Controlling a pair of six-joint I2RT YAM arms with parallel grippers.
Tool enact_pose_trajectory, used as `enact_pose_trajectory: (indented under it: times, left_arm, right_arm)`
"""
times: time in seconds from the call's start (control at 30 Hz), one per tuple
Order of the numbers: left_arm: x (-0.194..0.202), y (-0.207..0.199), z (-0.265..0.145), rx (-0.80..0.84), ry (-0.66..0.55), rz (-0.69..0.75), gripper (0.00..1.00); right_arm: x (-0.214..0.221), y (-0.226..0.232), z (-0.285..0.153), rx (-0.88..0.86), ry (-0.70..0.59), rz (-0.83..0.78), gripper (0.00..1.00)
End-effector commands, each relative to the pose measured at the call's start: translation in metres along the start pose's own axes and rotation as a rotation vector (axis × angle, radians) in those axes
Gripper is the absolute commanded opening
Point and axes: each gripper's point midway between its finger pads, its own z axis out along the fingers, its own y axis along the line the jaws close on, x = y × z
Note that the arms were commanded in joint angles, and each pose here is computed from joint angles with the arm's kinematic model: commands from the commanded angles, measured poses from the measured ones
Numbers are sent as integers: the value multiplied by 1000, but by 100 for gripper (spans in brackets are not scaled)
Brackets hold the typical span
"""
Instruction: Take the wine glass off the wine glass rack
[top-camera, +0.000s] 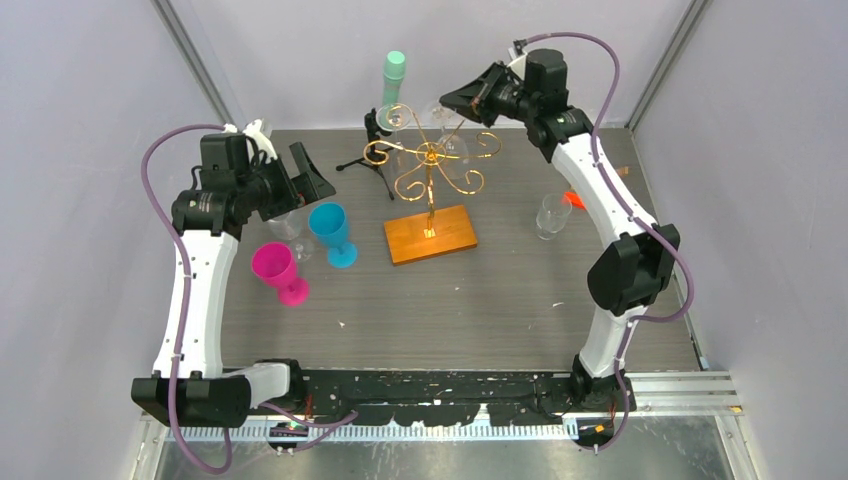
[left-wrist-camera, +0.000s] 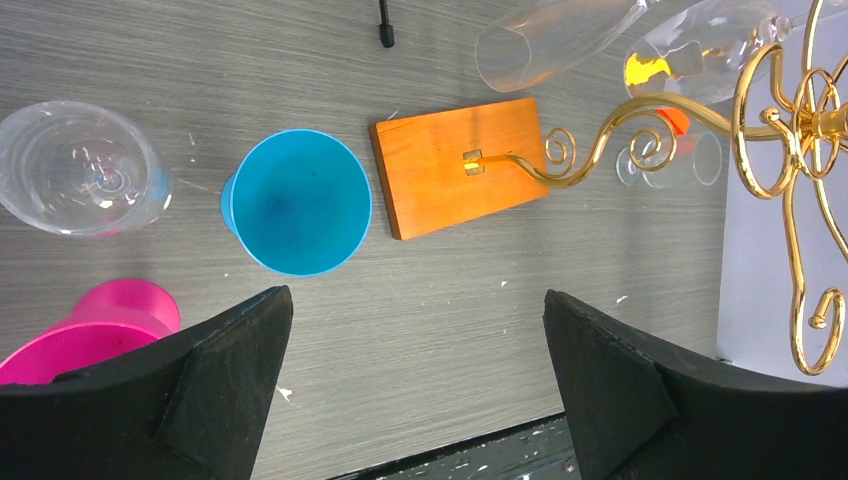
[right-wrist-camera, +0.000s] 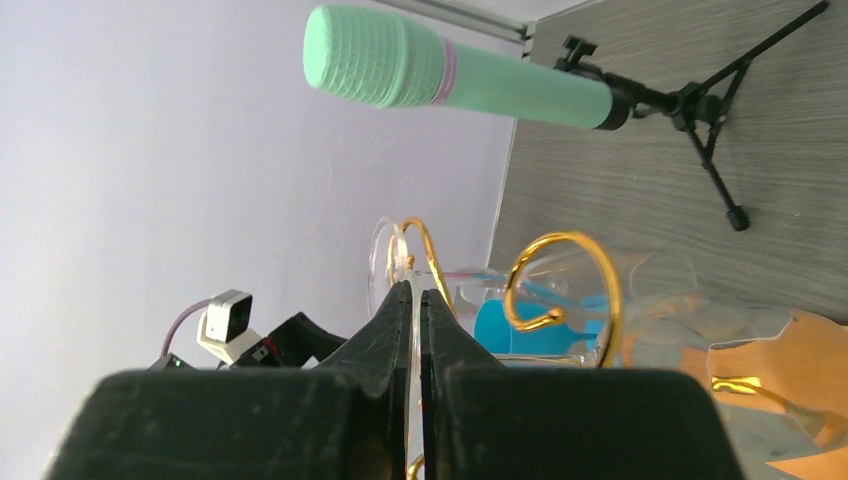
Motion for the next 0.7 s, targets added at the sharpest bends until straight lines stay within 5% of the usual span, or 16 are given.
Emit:
enact_pose_trajectory:
  times: [0.0, 0.67]
  left_arm:
    - [-11, -8, -8, 36, -59, 26, 100]
    - [-12, -17, -14, 70, -62, 19, 100]
  right_arm:
    - [2, 61, -12, -157, -15, -71, 0]
    - [-50, 68, 33, -253, -201, -70, 0]
